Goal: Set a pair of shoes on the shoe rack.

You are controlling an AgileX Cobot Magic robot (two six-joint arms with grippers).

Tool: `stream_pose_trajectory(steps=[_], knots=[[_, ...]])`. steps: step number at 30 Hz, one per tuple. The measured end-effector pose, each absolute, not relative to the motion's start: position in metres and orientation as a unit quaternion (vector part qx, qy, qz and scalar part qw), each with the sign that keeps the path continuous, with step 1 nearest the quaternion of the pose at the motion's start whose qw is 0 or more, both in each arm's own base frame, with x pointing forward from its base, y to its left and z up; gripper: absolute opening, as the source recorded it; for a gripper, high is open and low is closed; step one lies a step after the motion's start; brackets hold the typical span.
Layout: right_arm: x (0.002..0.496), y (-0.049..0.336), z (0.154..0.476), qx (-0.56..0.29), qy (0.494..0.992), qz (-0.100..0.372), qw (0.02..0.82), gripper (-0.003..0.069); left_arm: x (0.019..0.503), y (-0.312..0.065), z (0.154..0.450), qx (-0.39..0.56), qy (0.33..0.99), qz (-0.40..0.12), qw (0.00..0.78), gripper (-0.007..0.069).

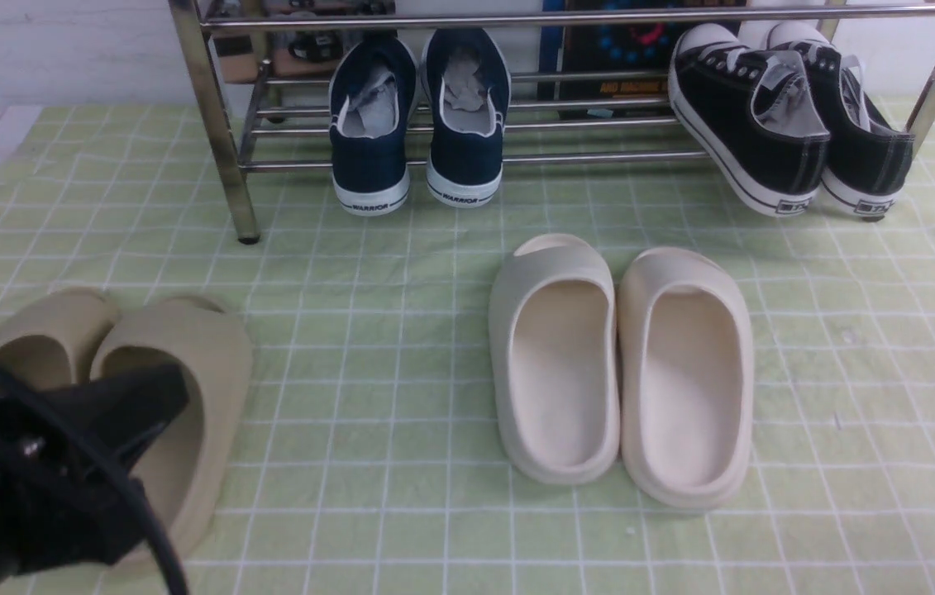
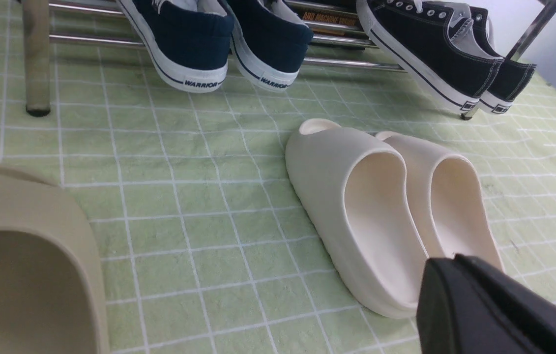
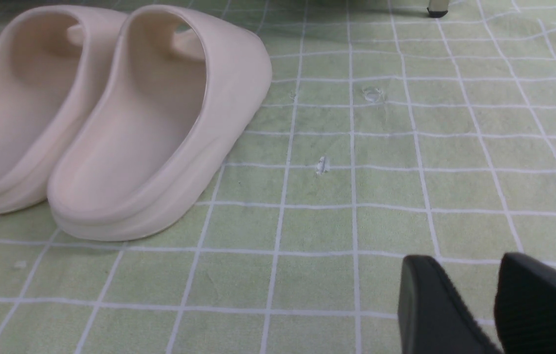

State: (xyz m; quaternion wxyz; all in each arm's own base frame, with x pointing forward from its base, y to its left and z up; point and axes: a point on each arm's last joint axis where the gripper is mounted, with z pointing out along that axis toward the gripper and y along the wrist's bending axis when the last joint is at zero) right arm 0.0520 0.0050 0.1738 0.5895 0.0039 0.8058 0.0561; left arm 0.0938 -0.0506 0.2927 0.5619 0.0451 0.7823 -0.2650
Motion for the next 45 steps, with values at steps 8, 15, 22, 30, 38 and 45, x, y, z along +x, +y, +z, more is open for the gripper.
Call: stream_pose_trajectory(steps=[8,15,22,30,38,45], knots=[[0.052,0.005,0.174,0.004,0.806,0.056,0.589,0.0239,0.076,-0.041,0.269,0.044,0.768,-0.271,0.579,-0.0013],[0.052,0.005,0.174,0.004,0.806,0.056,0.589,0.0239,0.076,-0.040,0.268,0.058,0.766,-0.255,0.587,-0.0013],[0.052,0.005,0.174,0.004,0.806,0.056,0.589,0.0239,0.072,-0.037,0.273,0.073,0.744,-0.243,0.618,-0.0013],[0.052,0.005,0.174,0.004,0.806,0.056,0.589,0.0239,0.057,-0.028,0.252,0.083,0.703,-0.237,0.666,-0.0013],[0.052,0.005,0.174,0.004,0.806,0.056,0.589,0.0239,0.055,-0.011,0.193,-0.008,0.731,-0.142,0.667,-0.0013],[0.052,0.005,0.174,0.004,0.806,0.056,0.589,0.0239,0.053,-0.004,0.173,-0.060,0.797,-0.091,0.595,-0.0013]])
